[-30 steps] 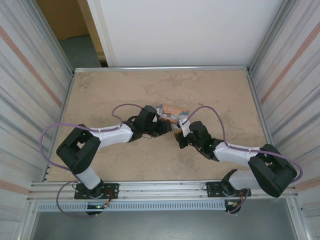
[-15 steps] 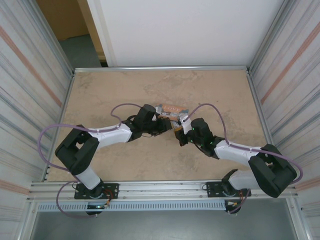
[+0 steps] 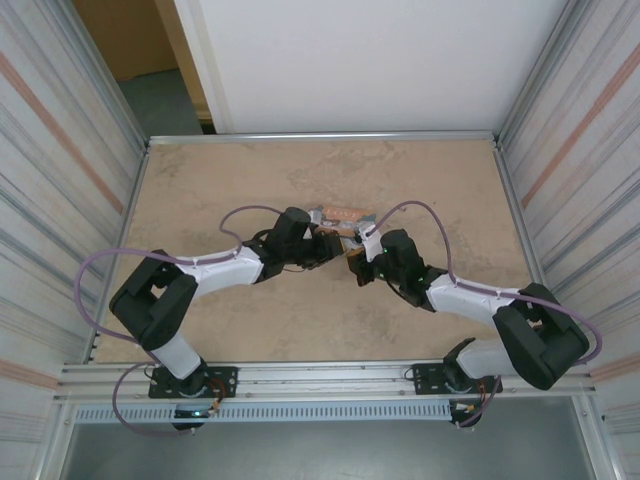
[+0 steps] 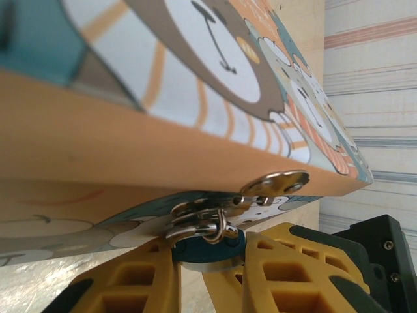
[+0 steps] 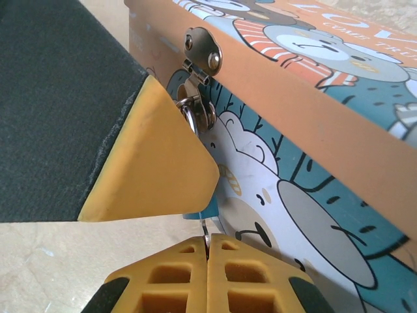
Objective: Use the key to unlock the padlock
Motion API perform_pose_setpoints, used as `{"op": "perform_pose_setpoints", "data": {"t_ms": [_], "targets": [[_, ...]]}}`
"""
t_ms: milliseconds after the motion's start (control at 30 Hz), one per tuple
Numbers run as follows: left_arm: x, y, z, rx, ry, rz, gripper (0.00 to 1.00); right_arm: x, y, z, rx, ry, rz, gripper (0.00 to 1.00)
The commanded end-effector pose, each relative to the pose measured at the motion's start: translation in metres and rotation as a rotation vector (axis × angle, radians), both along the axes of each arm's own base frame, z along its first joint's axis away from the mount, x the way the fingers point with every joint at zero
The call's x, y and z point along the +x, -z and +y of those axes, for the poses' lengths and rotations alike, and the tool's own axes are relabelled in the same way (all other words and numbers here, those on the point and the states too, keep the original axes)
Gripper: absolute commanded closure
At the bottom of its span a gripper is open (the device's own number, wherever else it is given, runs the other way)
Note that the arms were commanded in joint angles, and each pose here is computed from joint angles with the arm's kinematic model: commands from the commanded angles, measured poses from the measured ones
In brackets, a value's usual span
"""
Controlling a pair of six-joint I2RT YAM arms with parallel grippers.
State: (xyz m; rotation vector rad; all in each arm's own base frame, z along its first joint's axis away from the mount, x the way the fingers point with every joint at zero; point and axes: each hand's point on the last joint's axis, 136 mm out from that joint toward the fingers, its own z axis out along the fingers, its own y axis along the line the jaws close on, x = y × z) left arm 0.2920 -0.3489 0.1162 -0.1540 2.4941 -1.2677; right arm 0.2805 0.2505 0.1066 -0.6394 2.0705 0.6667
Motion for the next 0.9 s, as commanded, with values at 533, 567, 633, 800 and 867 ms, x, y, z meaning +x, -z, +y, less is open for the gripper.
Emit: {"op": "perform_pose_setpoints", "data": {"t_ms": [533,567,633,800,867], "targets": [[-0.029,0.031,-0.020,-0.060,0.099,0.084,1.00,0.005,-0.004,0.026,0.135,-0.055,-0.027,1.00],[-0.029,0.033,-0.021,-0.064,0.100,0.085,1.00,0.004,0.002,0.025,0.131,-0.054,-0.013,1.00],[-0.029,0.037,-0.022,-0.066,0.098,0.093,1.00,0.002,0.011,0.023,0.121,-0.050,0.008,1.00],[-0.026,0.044,-0.020,-0.060,0.087,0.097,0.92,-0.001,0.031,0.017,0.106,-0.036,0.061,1.00],[-0.024,0.045,-0.017,-0.059,0.080,0.097,0.88,-0.003,0.037,0.015,0.098,-0.032,0.079,1.00]]}}
